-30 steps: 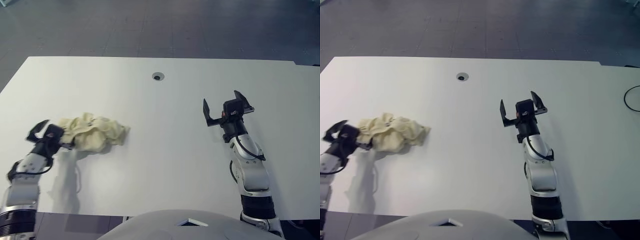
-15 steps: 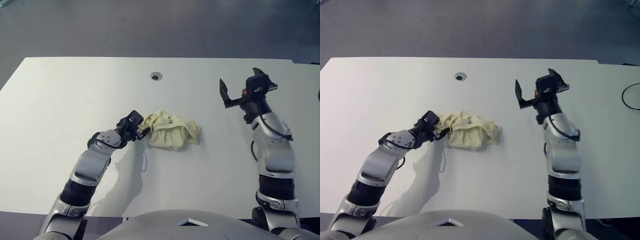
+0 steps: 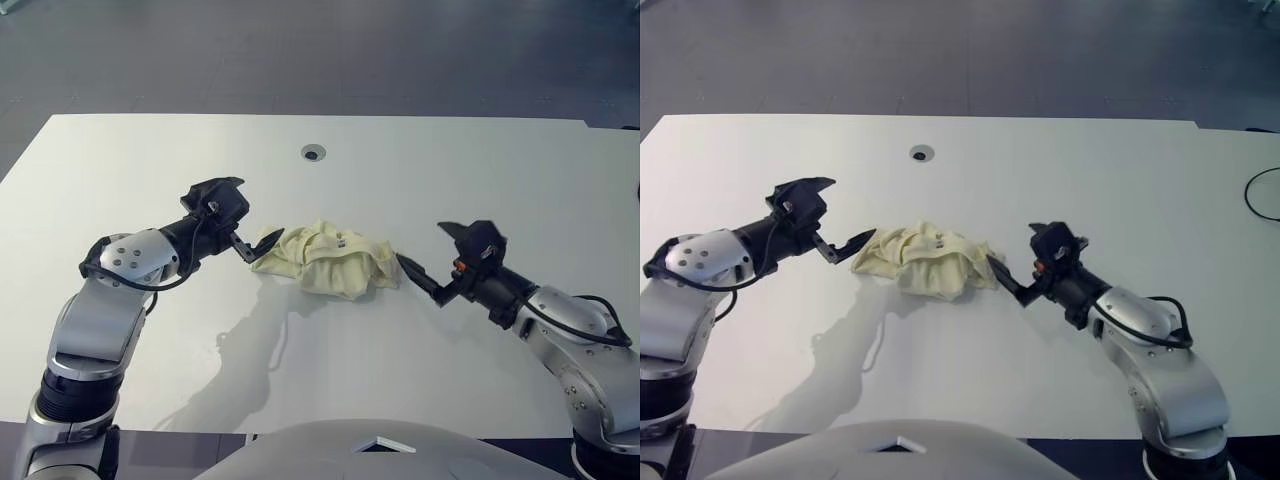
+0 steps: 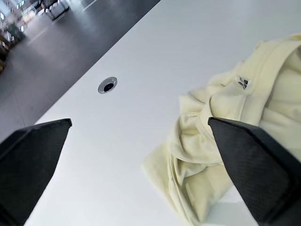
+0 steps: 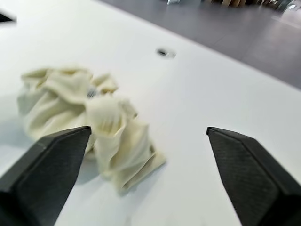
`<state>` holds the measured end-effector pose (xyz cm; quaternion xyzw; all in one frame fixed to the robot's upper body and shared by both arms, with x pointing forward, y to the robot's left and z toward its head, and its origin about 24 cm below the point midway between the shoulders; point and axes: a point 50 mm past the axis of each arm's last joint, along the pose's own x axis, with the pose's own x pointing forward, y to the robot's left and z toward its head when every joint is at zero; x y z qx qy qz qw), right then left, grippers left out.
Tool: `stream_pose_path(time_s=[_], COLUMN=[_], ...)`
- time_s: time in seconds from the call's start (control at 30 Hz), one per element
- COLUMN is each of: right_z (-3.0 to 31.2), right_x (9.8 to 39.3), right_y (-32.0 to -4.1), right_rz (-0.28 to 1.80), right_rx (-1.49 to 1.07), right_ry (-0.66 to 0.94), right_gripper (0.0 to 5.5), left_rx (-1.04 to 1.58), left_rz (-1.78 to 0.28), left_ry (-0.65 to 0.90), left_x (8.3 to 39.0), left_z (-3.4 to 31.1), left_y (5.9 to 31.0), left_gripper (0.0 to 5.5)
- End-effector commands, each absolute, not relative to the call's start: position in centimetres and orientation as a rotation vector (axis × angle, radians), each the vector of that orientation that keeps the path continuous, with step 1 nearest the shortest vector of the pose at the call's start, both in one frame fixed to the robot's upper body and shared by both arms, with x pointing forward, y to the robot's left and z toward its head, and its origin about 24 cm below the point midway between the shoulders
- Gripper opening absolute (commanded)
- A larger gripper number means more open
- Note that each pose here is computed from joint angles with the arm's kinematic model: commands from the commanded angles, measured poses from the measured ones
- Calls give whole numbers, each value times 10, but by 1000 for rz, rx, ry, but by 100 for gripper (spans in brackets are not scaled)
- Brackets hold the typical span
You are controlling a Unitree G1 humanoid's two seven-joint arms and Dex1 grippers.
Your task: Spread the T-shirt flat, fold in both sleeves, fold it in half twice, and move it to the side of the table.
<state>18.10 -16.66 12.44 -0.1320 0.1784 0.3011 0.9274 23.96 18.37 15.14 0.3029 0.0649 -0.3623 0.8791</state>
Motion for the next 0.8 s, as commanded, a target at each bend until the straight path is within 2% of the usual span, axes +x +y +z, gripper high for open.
stream_pose_path(time_s=[0.03, 0.33, 0.5, 0.77, 0.8], right_z=[117, 94, 88, 92, 93], right_x=[177, 180, 186, 195, 196], right_y=[-158, -142, -134, -132, -132], right_rz=[644, 629, 630, 595, 591], right_rx=[-292, -271, -302, -360, -364], right_ry=[405, 483, 479, 435, 426], right_gripper=[378, 225, 152, 3, 1], left_rx=[661, 650, 674, 716, 718], left_rz=[-832, -901, -935, -968, -972], left_ry=[115, 73, 92, 103, 103], left_x=[238, 237, 233, 233, 233], left_z=[138, 124, 119, 114, 113], left_y=[176, 152, 152, 152, 151], left_gripper=[540, 540, 540, 540, 540])
